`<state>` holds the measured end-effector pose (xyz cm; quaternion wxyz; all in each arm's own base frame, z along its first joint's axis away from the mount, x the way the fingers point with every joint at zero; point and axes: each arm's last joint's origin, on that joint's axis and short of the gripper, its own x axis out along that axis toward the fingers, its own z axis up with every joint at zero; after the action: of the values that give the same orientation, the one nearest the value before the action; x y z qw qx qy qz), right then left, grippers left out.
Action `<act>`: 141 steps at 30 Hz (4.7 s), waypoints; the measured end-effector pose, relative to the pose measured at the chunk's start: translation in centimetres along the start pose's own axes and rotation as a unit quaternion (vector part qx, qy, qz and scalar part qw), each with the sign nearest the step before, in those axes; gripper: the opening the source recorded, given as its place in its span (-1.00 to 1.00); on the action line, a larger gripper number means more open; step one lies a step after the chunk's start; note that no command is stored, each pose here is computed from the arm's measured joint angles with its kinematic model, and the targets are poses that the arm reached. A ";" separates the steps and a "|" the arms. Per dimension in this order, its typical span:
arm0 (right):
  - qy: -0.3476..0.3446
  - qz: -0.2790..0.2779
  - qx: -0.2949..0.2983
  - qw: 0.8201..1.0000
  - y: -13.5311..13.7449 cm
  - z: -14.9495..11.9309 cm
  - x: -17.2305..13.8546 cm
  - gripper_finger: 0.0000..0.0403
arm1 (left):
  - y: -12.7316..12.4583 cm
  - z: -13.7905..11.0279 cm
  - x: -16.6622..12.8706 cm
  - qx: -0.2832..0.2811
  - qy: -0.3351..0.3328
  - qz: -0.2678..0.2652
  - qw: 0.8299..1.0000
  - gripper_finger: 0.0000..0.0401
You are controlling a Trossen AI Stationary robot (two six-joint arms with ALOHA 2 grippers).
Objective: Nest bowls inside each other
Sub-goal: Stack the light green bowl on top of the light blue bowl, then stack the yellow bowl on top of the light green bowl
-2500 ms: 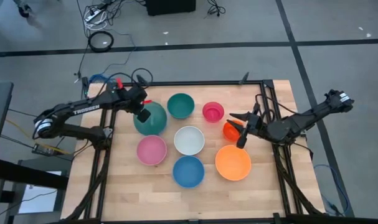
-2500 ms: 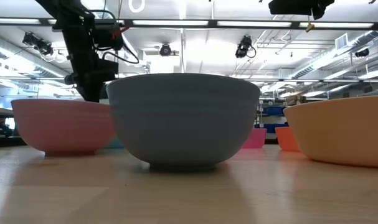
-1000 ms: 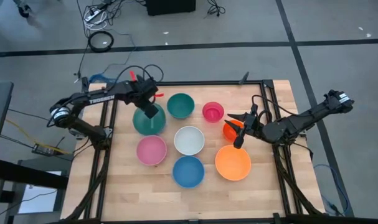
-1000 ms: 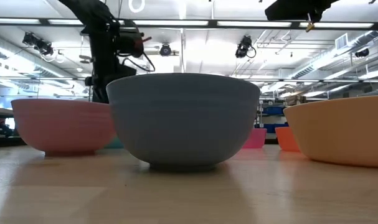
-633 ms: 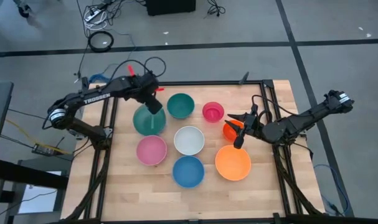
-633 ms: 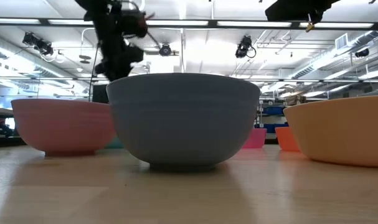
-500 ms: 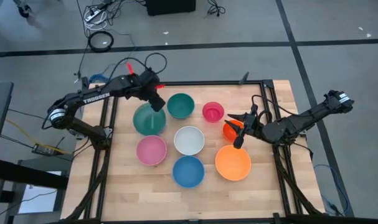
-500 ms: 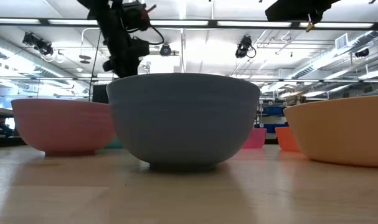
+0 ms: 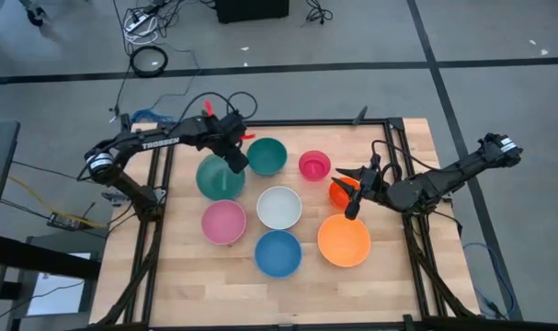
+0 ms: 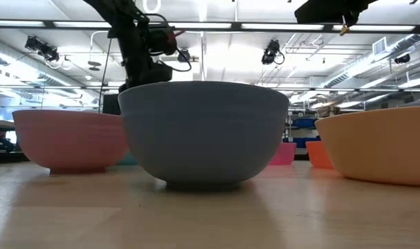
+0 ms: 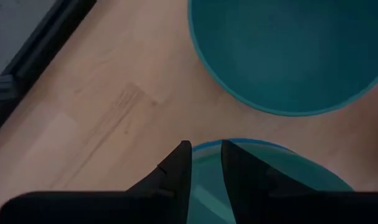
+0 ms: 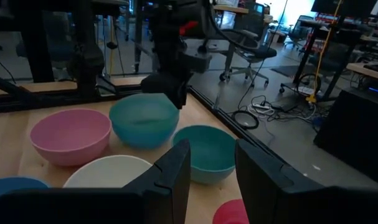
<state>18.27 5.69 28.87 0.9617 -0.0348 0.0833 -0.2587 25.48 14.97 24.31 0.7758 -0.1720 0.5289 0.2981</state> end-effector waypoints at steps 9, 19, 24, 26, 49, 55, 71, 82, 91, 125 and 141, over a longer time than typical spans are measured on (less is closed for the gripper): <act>0.004 0.003 0.008 1.000 0.0 -0.1 0.0 -0.43 | -0.2 -0.3 0.4 0.000 0.019 0.003 1.000 -0.52; 0.006 0.012 0.015 1.000 0.1 -0.1 0.0 -0.43 | -0.3 -0.4 0.3 -0.001 0.024 0.003 1.000 -0.52; 0.006 0.012 0.015 1.000 0.1 -0.1 0.0 -0.43 | -0.3 -0.4 0.3 -0.009 0.025 0.004 1.000 -0.52; 0.006 0.012 0.015 1.000 0.1 -0.1 0.0 -0.43 | -0.3 -0.4 0.3 -0.009 0.026 0.008 1.000 -0.52; 0.165 0.127 0.099 0.973 0.3 -3.0 -0.5 -0.43 | -2.5 -1.2 -9.6 0.014 -0.119 -0.065 0.991 -0.52; 0.285 0.150 0.194 0.927 0.5 -4.6 -1.6 -0.46 | -4.1 -5.8 -16.9 0.011 -0.219 -0.146 0.965 -0.52; 0.497 0.045 0.230 0.835 -0.9 -7.7 -4.7 -0.49 | -6.8 -10.6 -19.6 0.013 -0.236 -0.142 0.961 -0.52; 0.559 0.036 0.224 0.798 1.1 -9.0 -4.3 -0.49 | -7.8 -10.4 -18.9 0.021 -0.233 -0.119 0.965 -0.52; 0.570 0.030 0.201 0.796 2.6 -10.1 -3.6 -0.49 | -7.4 -10.6 -19.0 0.021 -0.232 -0.112 0.966 -0.52; 0.163 0.087 0.166 0.969 2.8 1.6 5.3 -1.00 | -4.5 -13.2 -19.2 -0.031 -0.188 -0.021 0.981 -0.52; 0.088 0.081 0.055 0.991 3.4 4.6 24.6 -1.00 | -0.7 -15.0 -22.5 -0.050 -0.306 -0.081 0.947 -0.52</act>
<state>41.75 -3.68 29.53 0.9689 0.0482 0.1560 -0.1857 9.19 -0.59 39.34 0.9121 -0.1536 0.2348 0.2989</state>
